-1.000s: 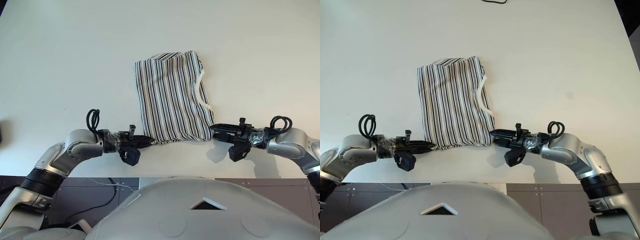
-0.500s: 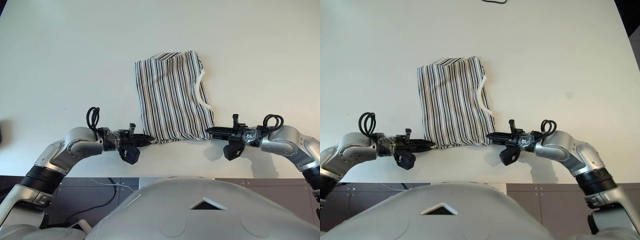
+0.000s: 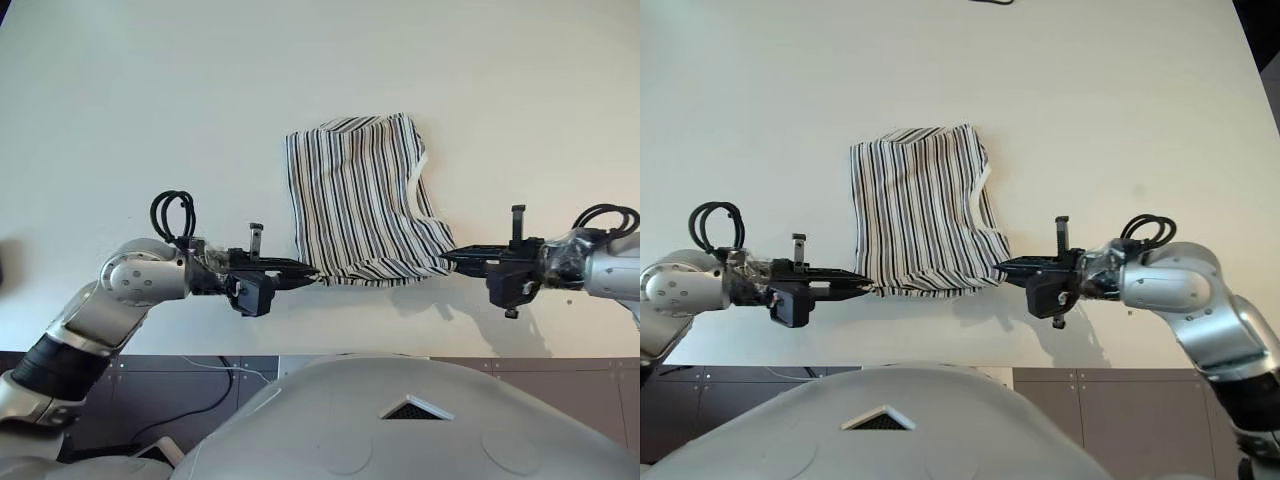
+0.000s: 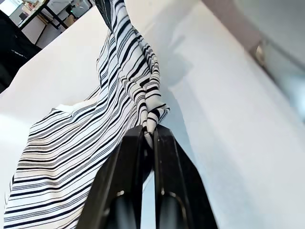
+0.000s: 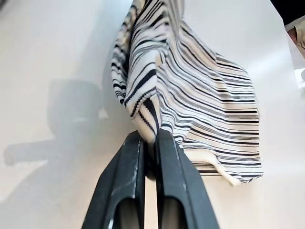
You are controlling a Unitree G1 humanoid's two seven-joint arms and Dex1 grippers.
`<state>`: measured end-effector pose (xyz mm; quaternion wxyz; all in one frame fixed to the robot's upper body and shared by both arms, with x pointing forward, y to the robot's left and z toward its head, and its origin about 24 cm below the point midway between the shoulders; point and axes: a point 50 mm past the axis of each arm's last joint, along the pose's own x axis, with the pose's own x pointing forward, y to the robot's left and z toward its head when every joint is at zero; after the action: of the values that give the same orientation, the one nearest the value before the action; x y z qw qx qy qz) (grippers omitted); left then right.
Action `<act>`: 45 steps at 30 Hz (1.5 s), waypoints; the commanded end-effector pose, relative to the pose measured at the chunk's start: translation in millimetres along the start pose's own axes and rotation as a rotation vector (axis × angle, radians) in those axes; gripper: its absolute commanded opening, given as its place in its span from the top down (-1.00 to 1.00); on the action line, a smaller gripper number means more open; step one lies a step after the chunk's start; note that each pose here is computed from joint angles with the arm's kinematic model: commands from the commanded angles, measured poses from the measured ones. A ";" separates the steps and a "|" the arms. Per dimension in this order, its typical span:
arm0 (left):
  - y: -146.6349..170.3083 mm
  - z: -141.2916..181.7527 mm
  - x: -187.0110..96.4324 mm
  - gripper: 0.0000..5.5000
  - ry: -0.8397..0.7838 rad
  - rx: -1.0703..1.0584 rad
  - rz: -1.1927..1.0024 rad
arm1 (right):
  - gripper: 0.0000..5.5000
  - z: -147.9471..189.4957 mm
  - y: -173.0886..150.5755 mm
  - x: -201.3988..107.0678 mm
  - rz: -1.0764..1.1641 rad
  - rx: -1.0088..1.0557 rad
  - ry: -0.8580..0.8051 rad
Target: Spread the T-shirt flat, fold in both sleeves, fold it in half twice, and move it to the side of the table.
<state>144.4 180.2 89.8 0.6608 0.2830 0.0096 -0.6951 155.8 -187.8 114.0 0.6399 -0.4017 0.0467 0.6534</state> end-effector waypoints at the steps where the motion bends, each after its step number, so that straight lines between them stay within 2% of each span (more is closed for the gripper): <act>1: 0.9 26.4 -10.3 0.96 -0.066 -0.183 -0.002 | 0.96 22.8 -11.5 -23.2 0.037 0.108 -0.029; 5: 11.8 36.4 -14.1 0.96 -0.123 -0.273 0.072 | 0.96 37.1 -32.7 -36.2 0.021 0.144 -0.048; 7: 22.3 20.1 -16.3 0.96 -0.057 -0.266 0.161 | 0.96 28.5 -45.7 -32.0 -0.019 0.180 -0.050; 10: 38.5 -4.6 -12.8 0.96 0.028 -0.268 0.266 | 0.96 -9.6 -66.7 -15.3 -0.092 0.262 0.032; 13: 54.4 -29.8 -7.0 0.96 0.158 -0.227 0.332 | 0.96 -39.5 -97.8 6.4 -0.128 0.339 0.038; 16: 74.2 -41.8 -1.4 0.96 0.187 -0.223 0.383 | 0.96 -58.9 -126.8 30.9 -0.154 0.355 0.044; 19: 86.3 -48.5 0.5 0.96 0.203 -0.219 0.401 | 0.96 -73.5 -140.2 46.2 -0.166 0.356 0.073; 25: 97.8 -64.1 2.9 0.96 0.281 -0.232 0.446 | 0.96 -93.6 -142.2 69.2 -0.166 0.356 0.107; 30: 88.8 -78.1 16.5 0.96 0.371 -0.228 0.406 | 0.96 -106.3 -135.6 88.1 -0.189 0.344 0.163; 31: 87.3 -80.0 17.9 0.83 0.387 -0.231 0.406 | 0.84 -107.5 -135.8 89.3 -0.210 0.345 0.163; 35: 92.0 -84.1 16.2 0.59 0.405 -0.235 0.488 | 0.56 -109.6 -142.8 81.3 -0.310 0.336 0.153; 36: 97.4 -82.1 16.0 0.50 0.374 -0.250 0.539 | 0.54 -107.8 -145.5 78.5 -0.331 0.327 0.141; 39: 108.7 -72.0 19.6 0.50 0.246 -0.370 0.654 | 0.54 -96.8 -147.2 74.1 -0.344 0.295 0.069; 45: 86.7 -104.9 13.5 0.50 0.552 -0.301 0.554 | 0.54 -67.4 -134.9 89.8 -0.261 0.299 -0.126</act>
<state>269.7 191.1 36.6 0.8542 0.3102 0.1901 -0.3714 325.9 -141.9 76.4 0.7838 -0.2883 0.0587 0.5468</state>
